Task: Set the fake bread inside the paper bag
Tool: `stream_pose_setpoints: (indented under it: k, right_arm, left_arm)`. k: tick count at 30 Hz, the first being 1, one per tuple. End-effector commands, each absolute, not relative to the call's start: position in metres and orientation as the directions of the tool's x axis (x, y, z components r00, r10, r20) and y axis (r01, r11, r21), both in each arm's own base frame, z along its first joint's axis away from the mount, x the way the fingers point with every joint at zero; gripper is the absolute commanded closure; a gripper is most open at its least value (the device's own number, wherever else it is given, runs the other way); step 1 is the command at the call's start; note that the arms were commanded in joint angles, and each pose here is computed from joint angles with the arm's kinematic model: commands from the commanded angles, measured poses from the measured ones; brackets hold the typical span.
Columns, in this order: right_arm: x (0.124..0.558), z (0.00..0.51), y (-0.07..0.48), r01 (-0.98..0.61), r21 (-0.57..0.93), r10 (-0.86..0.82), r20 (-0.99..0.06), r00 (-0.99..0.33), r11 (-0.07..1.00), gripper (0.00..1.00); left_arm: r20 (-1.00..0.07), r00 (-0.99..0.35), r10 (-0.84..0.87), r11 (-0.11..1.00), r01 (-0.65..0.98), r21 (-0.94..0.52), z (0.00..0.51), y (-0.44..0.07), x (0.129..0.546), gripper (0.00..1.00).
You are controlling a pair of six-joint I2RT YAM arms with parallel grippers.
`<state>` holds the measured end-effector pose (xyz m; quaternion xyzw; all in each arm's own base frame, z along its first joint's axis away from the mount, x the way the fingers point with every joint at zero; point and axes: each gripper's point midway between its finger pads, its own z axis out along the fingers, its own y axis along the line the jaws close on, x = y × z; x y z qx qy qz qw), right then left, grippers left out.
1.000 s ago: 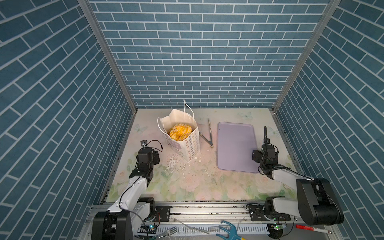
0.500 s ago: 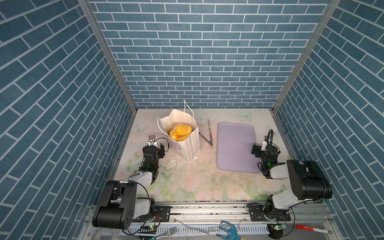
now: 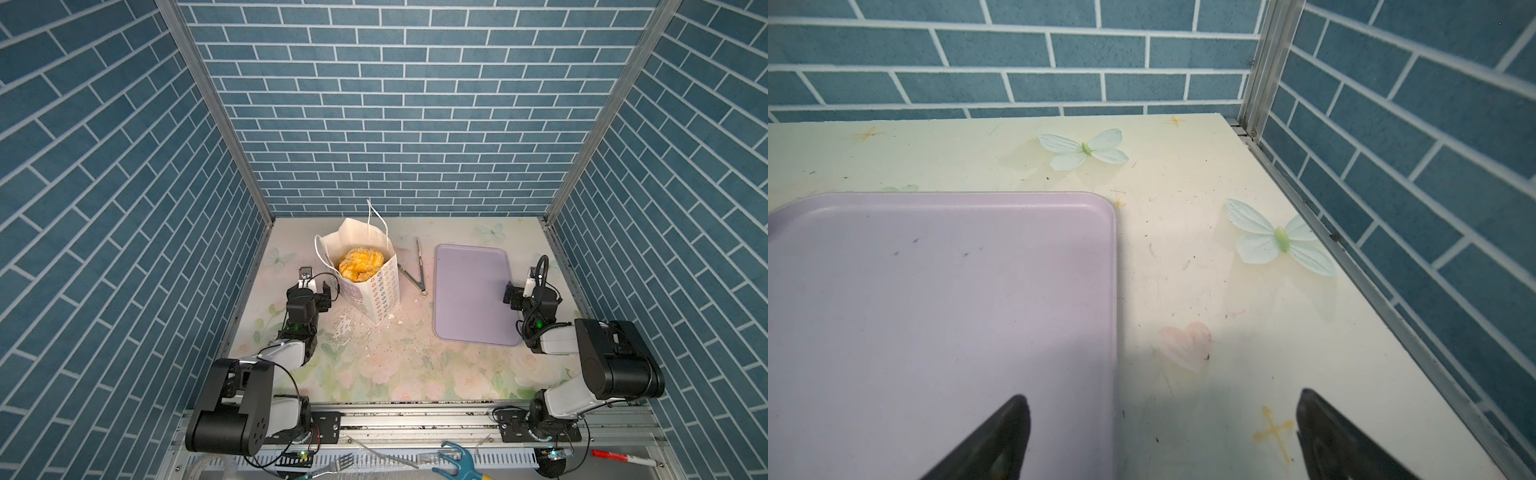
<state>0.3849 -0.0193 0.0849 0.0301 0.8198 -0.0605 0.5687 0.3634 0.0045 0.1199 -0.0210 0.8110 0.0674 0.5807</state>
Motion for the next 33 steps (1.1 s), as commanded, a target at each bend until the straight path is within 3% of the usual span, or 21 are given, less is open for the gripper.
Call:
stream_pose_setpoints:
  k: [1, 3, 7, 13, 33]
  right_arm:
    - [0.390, 0.092, -0.019, 0.111, -0.072, -0.031, -0.941, -0.336, 0.991, 0.01]
    - [0.390, 0.092, -0.020, 0.111, -0.072, -0.030, -0.942, -0.335, 0.991, 0.01]
    - [0.390, 0.091, -0.019, 0.111, -0.072, -0.030, -0.941, -0.337, 0.991, 0.01]
    - [0.390, 0.091, -0.019, 0.110, -0.071, -0.030, -0.942, -0.336, 0.991, 0.01]
    - [0.392, 0.090, -0.020, 0.093, -0.054, -0.018, -0.938, -0.347, 0.994, 0.01]
  left_arm:
    - [-0.952, -0.297, 0.071, 0.992, -0.076, 0.098, 0.126, -0.001, 0.363, 0.23]
    - [-0.956, -0.248, 0.156, 0.985, -0.038, 0.171, 0.132, -0.004, 0.364, 0.22]
    - [-0.958, -0.273, 0.087, 0.989, -0.089, 0.115, 0.126, 0.010, 0.371, 0.18]
    - [-0.975, -0.205, 0.083, 0.991, -0.089, 0.103, 0.107, 0.009, 0.373, 0.15]
    - [-0.967, -0.245, 0.069, 0.988, -0.115, 0.100, 0.103, 0.014, 0.376, 0.12]
